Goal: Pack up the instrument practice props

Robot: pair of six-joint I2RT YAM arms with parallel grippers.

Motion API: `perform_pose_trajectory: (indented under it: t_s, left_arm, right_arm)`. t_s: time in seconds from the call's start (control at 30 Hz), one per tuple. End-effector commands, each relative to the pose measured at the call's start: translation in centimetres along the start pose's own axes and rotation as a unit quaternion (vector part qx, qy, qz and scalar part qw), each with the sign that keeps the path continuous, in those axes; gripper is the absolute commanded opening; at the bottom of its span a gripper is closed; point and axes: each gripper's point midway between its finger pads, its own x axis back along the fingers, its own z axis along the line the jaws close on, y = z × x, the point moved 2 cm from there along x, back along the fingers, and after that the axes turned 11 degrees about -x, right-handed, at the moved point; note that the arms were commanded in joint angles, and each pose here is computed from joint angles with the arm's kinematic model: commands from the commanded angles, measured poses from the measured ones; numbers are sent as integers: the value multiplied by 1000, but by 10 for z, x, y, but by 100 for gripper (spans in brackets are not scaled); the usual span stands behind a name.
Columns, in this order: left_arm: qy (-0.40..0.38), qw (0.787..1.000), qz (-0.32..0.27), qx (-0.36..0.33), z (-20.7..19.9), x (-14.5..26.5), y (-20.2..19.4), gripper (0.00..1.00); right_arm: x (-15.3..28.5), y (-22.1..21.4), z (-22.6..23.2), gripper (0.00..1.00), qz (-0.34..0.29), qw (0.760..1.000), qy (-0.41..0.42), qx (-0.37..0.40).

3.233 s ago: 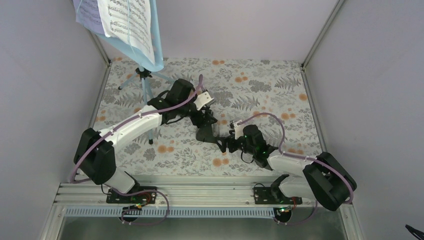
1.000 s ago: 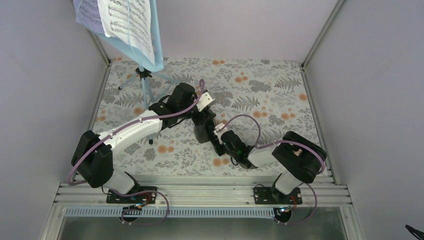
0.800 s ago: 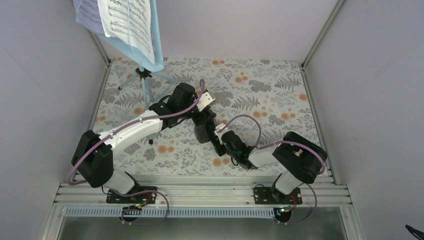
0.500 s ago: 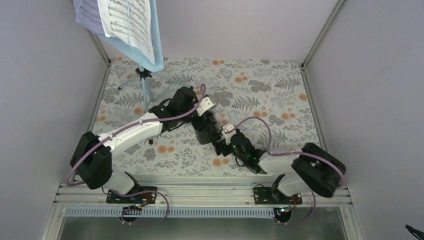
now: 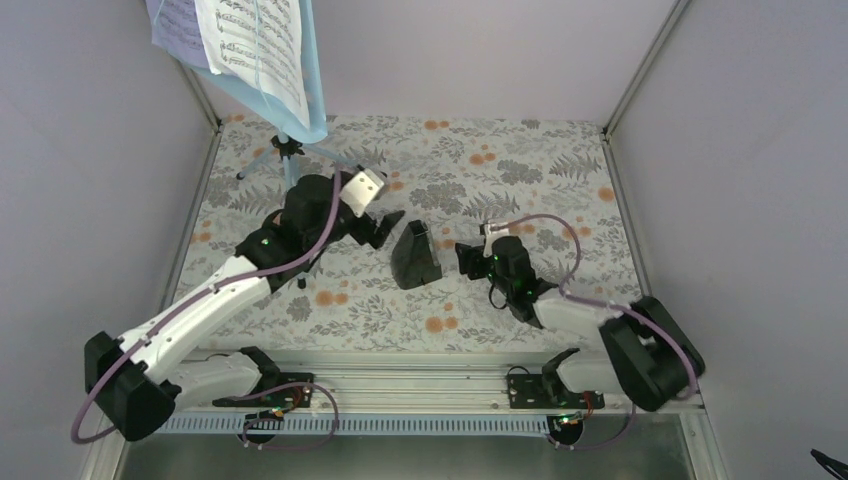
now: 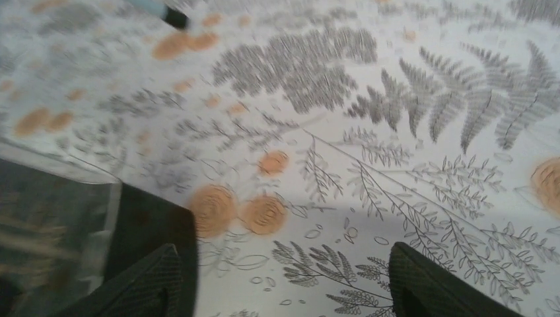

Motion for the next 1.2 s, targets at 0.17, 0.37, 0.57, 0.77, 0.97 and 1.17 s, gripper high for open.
perform_pose_trajectory:
  t_s: [0.17, 0.37, 0.57, 0.77, 0.97, 1.17]
  left_arm:
    - [186, 982, 0, 36, 61, 34, -5, 100]
    - [262, 964, 8, 47, 81, 53, -11, 100]
    - [329, 942, 28, 60, 99, 66, -20, 100]
    - [337, 939, 27, 65, 102, 69, -21, 100]
    - [338, 938, 31, 66, 102, 69, -22, 100]
    - [354, 932, 36, 65, 106, 72, -24, 100]
  right_arm:
    - [-49, -57, 27, 63, 155, 985, 46, 60]
    - [-24, -90, 104, 63, 191, 957, 176, 129]
    - [18, -81, 116, 75, 133, 956, 220, 141]
    - [59, -5, 162, 100, 27, 936, 311, 165]
    - [63, 27, 213, 100, 43, 893, 392, 216]
    - [31, 32, 243, 100, 75, 873, 405, 261]
